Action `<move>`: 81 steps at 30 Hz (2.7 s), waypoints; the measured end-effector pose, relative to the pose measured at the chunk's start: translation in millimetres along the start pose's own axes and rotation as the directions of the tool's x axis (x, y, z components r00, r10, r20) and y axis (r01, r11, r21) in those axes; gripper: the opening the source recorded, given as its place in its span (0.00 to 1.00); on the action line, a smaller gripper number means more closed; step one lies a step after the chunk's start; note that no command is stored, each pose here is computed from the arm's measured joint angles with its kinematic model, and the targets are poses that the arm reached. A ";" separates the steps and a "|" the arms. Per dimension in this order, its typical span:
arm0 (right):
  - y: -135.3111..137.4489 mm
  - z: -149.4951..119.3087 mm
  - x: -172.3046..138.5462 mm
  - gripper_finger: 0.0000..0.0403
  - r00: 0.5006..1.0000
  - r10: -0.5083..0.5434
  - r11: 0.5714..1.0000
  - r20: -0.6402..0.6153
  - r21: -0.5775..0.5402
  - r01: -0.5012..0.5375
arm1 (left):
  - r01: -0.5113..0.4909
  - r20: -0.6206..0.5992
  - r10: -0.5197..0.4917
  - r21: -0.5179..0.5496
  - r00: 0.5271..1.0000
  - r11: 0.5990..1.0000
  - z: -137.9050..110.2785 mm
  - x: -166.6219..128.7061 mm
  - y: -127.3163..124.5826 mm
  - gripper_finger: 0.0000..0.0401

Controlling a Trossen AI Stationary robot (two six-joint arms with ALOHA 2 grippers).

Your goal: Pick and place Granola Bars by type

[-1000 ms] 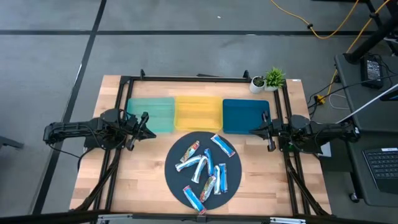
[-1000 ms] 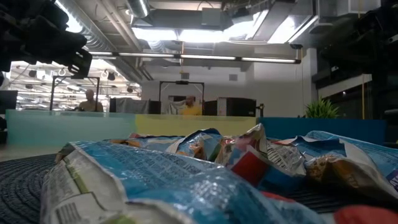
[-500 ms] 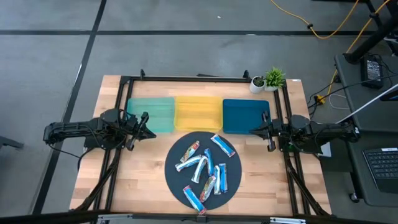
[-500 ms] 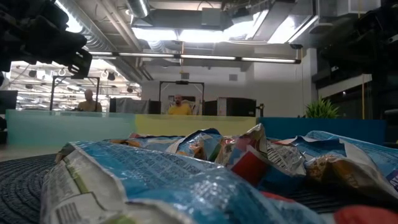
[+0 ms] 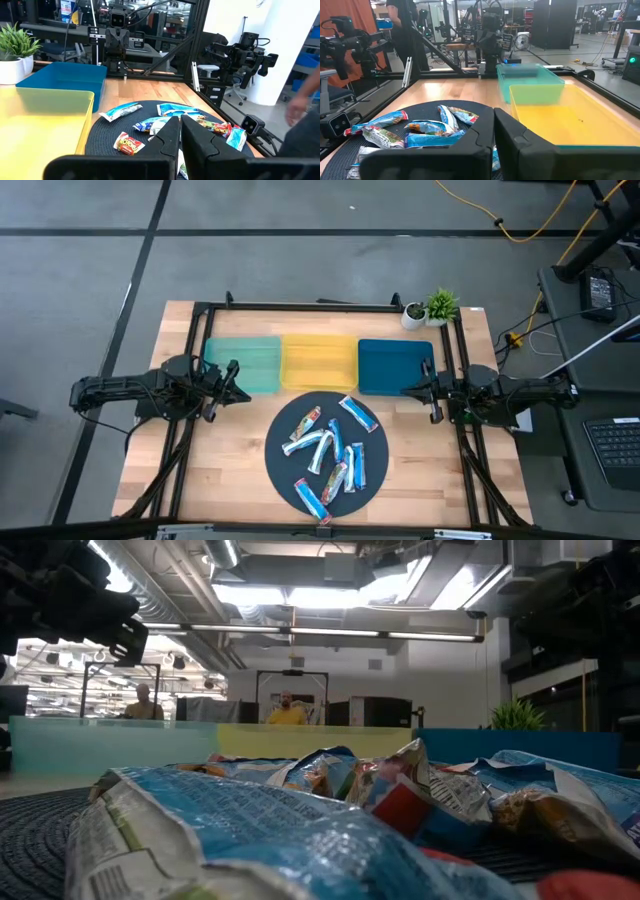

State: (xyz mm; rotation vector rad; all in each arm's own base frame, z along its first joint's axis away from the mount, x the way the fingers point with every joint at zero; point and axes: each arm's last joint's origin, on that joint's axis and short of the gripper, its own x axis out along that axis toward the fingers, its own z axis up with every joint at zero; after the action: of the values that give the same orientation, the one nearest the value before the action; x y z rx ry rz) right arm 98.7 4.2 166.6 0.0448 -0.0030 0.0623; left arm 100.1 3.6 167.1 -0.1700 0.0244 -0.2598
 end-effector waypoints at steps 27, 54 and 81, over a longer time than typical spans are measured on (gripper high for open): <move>0.0 -0.1 0.0 0.04 1.000 0.000 1.000 0.000 0.000 0.000 | -0.038 0.006 0.040 -0.205 0.999 0.978 0.0 0.0 1.2 0.03; -1.6 4.6 -0.2 0.04 0.997 -0.061 0.980 0.048 0.193 0.051 | -0.394 0.344 0.517 -0.367 0.784 0.842 26.8 -8.3 11.1 0.04; 4.7 161.0 57.2 0.37 0.963 -0.047 0.989 -0.264 0.124 0.082 | -0.186 0.224 0.213 -0.135 0.951 0.973 120.1 3.9 -11.0 0.04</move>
State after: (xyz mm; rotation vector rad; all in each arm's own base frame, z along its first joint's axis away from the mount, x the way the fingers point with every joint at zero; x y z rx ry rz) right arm 155.2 5.2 327.9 0.1710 0.2661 0.0025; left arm 106.6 11.8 287.3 -0.3078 -0.1811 -0.0342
